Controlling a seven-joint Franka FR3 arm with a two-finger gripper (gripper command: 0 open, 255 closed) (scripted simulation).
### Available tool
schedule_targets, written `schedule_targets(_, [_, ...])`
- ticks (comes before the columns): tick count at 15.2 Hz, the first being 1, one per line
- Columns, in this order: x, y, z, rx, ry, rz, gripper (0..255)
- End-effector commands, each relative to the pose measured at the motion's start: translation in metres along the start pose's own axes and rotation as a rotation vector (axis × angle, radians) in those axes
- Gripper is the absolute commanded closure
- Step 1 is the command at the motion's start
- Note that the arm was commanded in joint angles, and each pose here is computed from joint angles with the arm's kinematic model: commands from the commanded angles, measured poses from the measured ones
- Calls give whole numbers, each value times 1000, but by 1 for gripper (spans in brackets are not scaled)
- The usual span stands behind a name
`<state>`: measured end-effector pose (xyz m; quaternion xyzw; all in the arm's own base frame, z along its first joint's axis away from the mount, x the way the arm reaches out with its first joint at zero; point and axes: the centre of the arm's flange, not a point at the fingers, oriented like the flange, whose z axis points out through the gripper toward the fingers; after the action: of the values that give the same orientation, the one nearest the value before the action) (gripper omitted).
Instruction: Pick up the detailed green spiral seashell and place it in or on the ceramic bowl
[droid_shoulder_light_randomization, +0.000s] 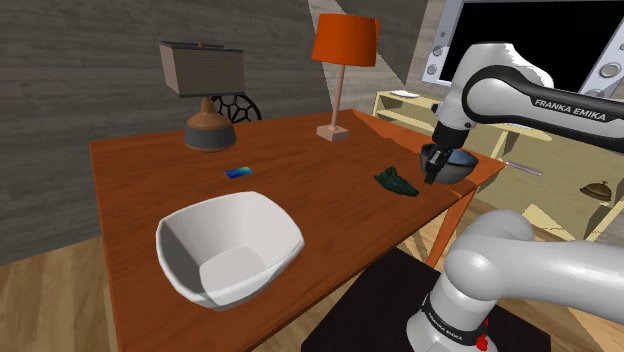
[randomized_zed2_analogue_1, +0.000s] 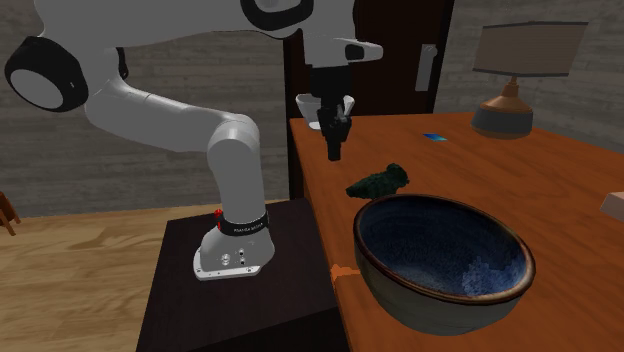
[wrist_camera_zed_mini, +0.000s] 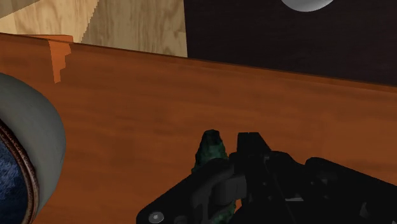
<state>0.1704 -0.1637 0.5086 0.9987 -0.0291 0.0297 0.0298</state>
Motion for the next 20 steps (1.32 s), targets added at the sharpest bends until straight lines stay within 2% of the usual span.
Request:
schedule_targets(1, [0,0,0,0,0,0,255])
schedule_targets(3, [0,0,0,0,0,0,255])
schedule_targets(4, [0,0,0,0,0,0,0])
schedule_targets(10, [48,19,46,7,89,65,0])
schedule_targets(11, [52,20,49,7,95,70,0])
schedule_targets(18, [56,20,89,7,95,70,0])
schedule_targets(20, [56,20,89,7,95,70,0])
